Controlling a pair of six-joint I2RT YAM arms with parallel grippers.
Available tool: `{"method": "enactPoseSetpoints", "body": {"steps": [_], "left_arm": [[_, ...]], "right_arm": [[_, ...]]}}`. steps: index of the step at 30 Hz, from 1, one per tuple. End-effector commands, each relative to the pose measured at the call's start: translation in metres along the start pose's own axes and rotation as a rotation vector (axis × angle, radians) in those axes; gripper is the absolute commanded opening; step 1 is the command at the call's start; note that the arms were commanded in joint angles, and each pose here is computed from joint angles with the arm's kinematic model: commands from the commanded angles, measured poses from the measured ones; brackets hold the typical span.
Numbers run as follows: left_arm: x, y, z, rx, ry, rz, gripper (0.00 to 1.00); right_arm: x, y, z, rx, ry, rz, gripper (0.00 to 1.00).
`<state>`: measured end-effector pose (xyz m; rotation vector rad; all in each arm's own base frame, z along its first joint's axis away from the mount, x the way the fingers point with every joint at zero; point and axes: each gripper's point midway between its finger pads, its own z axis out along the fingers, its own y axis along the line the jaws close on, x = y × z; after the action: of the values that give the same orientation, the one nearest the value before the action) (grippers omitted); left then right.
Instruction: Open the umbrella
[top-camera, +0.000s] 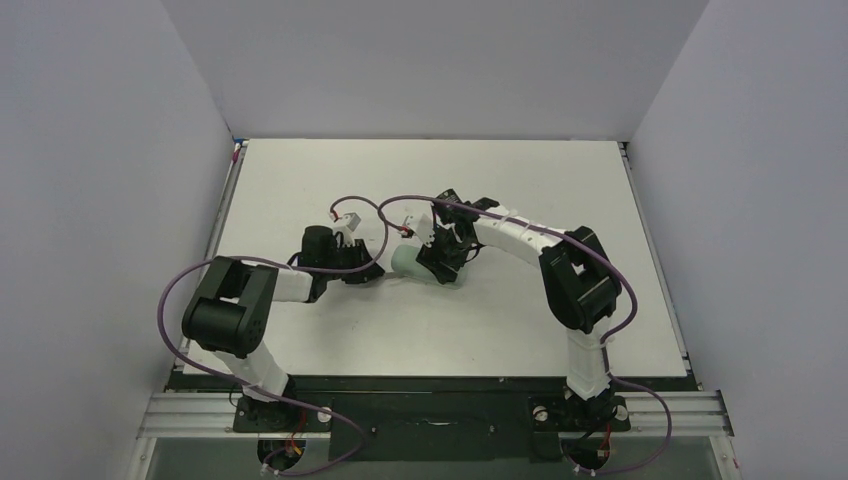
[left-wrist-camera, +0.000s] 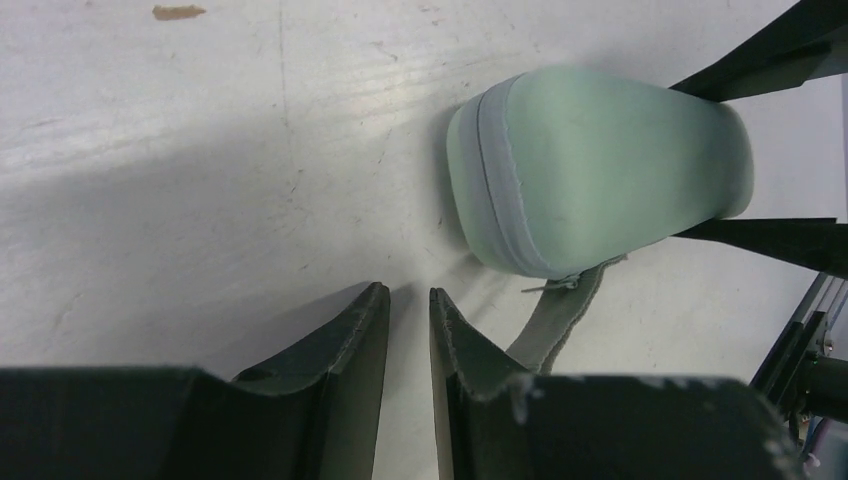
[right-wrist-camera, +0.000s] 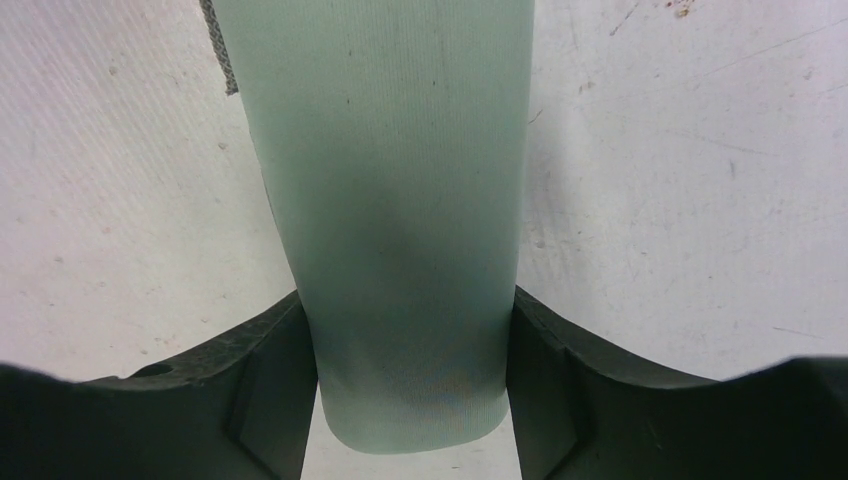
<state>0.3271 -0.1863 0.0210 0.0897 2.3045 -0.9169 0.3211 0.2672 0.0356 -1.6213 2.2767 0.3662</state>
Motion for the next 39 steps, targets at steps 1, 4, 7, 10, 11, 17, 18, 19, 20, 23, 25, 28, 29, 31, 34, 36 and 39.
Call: {"method": "enactPoseSetpoints", "body": {"steps": [1, 4, 7, 10, 11, 17, 18, 19, 20, 23, 25, 28, 29, 31, 34, 36, 39], "left_arm": [[-0.035, -0.026, 0.011, 0.129, -0.115, 0.077, 0.19], [-0.033, -0.031, 0.015, 0.172, -0.121, 0.086, 0.19], [-0.033, -0.044, 0.013, 0.237, -0.146, 0.117, 0.19], [-0.031, -0.052, 0.010, 0.266, -0.153, 0.138, 0.19], [-0.031, -0.054, 0.008, 0.268, -0.156, 0.146, 0.19], [-0.027, -0.056, 0.003, 0.260, -0.144, 0.162, 0.19], [-0.025, -0.056, 0.003, 0.256, -0.141, 0.163, 0.20], [-0.025, -0.058, 0.002, 0.257, -0.144, 0.170, 0.20], [-0.022, -0.059, 0.002, 0.255, -0.141, 0.171, 0.21], [-0.020, -0.063, -0.002, 0.248, -0.146, 0.188, 0.22], [-0.018, -0.064, -0.003, 0.235, -0.146, 0.211, 0.23], [-0.017, -0.062, 0.000, 0.204, -0.147, 0.240, 0.24], [-0.017, -0.058, 0.002, 0.182, -0.144, 0.238, 0.24], [-0.022, -0.055, 0.005, 0.153, -0.154, 0.247, 0.24], [-0.028, -0.054, 0.010, 0.126, -0.165, 0.268, 0.24], [-0.031, -0.053, 0.013, 0.106, -0.172, 0.279, 0.23], [-0.036, -0.054, 0.016, 0.087, -0.186, 0.291, 0.22]], "right_arm": [[0.005, 0.023, 0.008, -0.119, 0.000, 0.095, 0.43], [0.006, 0.025, 0.010, -0.138, 0.004, 0.108, 0.43], [0.007, 0.028, 0.014, -0.164, 0.011, 0.138, 0.43], [0.010, 0.030, 0.017, -0.196, 0.015, 0.168, 0.43], [0.009, 0.029, 0.016, -0.197, 0.014, 0.172, 0.43], [0.009, 0.025, 0.021, -0.207, 0.015, 0.214, 0.43], [0.010, 0.025, 0.022, -0.206, 0.018, 0.219, 0.43], [0.011, 0.024, 0.022, -0.199, 0.023, 0.228, 0.43], [0.011, 0.023, 0.023, -0.196, 0.028, 0.238, 0.42], [0.015, 0.023, 0.025, -0.189, 0.043, 0.257, 0.40], [0.016, 0.023, 0.026, -0.188, 0.045, 0.265, 0.39], [0.018, 0.026, 0.026, -0.198, 0.048, 0.272, 0.38], [0.018, 0.028, 0.026, -0.205, 0.047, 0.272, 0.38], [0.018, 0.029, 0.026, -0.212, 0.046, 0.273, 0.38], [0.019, 0.031, 0.026, -0.218, 0.045, 0.270, 0.38], [0.018, 0.032, 0.025, -0.224, 0.043, 0.267, 0.38], [0.019, 0.033, 0.025, -0.229, 0.046, 0.265, 0.37]]}}
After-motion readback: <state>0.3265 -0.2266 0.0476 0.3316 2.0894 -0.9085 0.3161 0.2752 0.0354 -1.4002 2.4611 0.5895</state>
